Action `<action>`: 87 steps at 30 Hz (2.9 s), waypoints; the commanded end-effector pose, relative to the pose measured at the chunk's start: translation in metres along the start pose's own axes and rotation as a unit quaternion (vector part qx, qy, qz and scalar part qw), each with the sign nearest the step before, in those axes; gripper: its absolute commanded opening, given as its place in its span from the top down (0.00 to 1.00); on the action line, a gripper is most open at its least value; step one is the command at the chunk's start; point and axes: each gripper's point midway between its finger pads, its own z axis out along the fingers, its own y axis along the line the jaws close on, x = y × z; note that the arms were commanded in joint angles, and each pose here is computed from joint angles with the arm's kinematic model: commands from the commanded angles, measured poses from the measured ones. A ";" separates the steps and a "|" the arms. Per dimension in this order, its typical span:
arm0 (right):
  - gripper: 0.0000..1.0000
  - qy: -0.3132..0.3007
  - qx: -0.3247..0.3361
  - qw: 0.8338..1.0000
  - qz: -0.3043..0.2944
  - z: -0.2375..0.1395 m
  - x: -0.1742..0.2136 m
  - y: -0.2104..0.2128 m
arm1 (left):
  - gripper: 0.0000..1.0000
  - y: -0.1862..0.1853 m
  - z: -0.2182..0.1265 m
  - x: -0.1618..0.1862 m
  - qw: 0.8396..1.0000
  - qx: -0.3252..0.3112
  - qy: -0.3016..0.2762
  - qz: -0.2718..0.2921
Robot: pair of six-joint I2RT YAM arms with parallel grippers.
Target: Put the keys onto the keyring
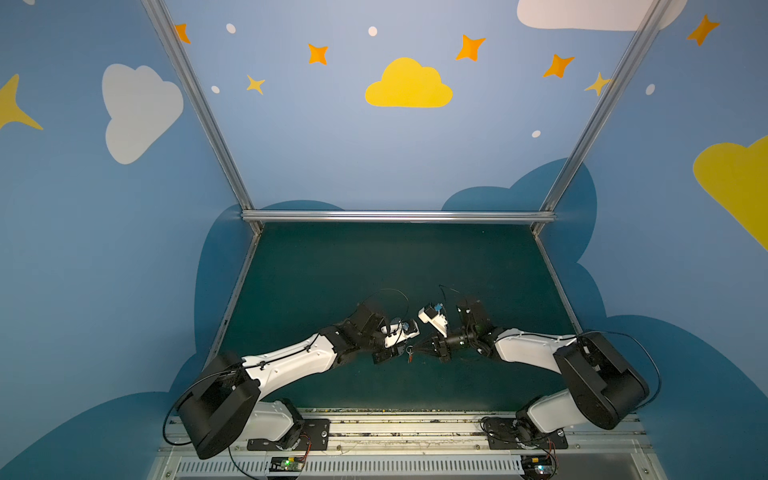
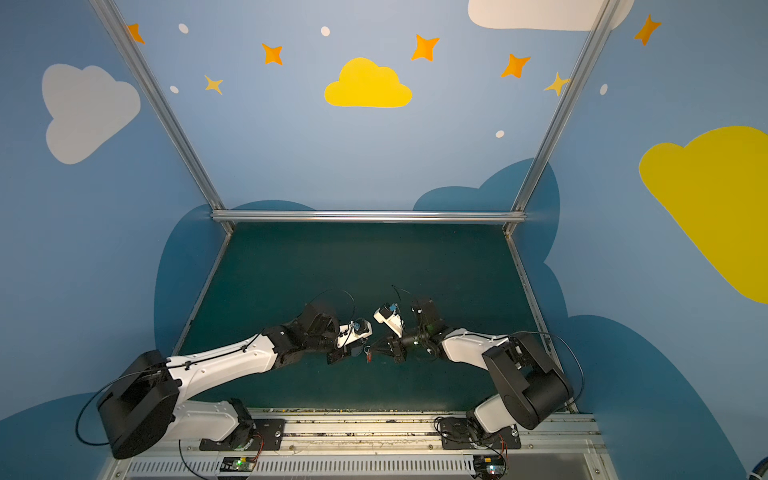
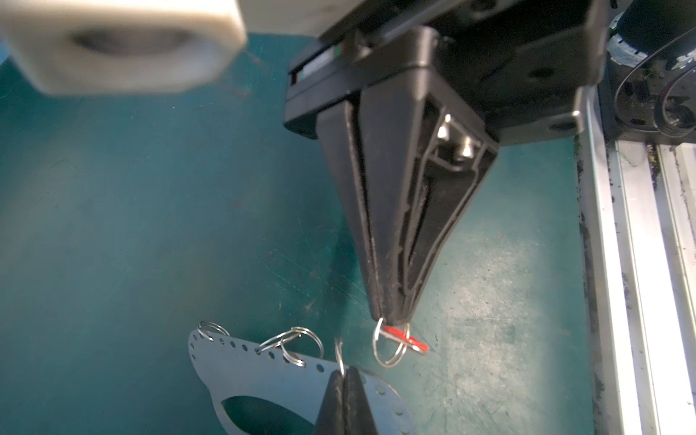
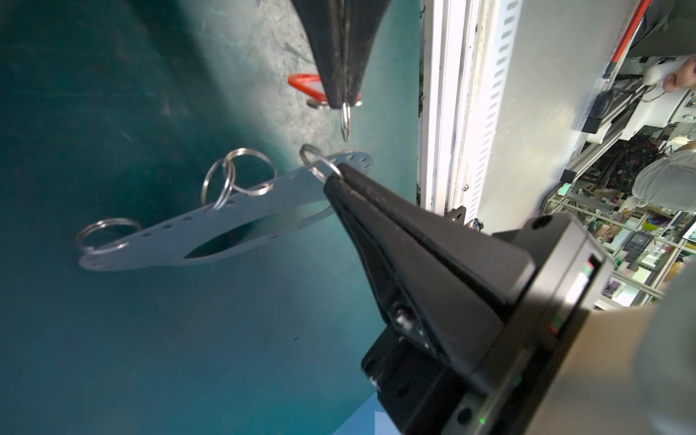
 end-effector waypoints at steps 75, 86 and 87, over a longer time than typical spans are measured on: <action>1.00 -0.092 0.372 0.871 -0.306 -0.080 -0.080 -0.013 | 0.96 0.065 -0.022 -0.007 0.989 -0.090 -0.028 -0.115; 1.00 -0.050 0.387 0.772 -0.502 -0.085 -0.112 0.051 | 0.96 0.071 -0.028 -0.014 0.987 -0.102 -0.046 -0.119; 1.00 -0.053 0.384 0.770 -0.507 -0.086 -0.114 0.056 | 0.96 0.071 -0.029 -0.015 0.987 -0.103 -0.049 -0.117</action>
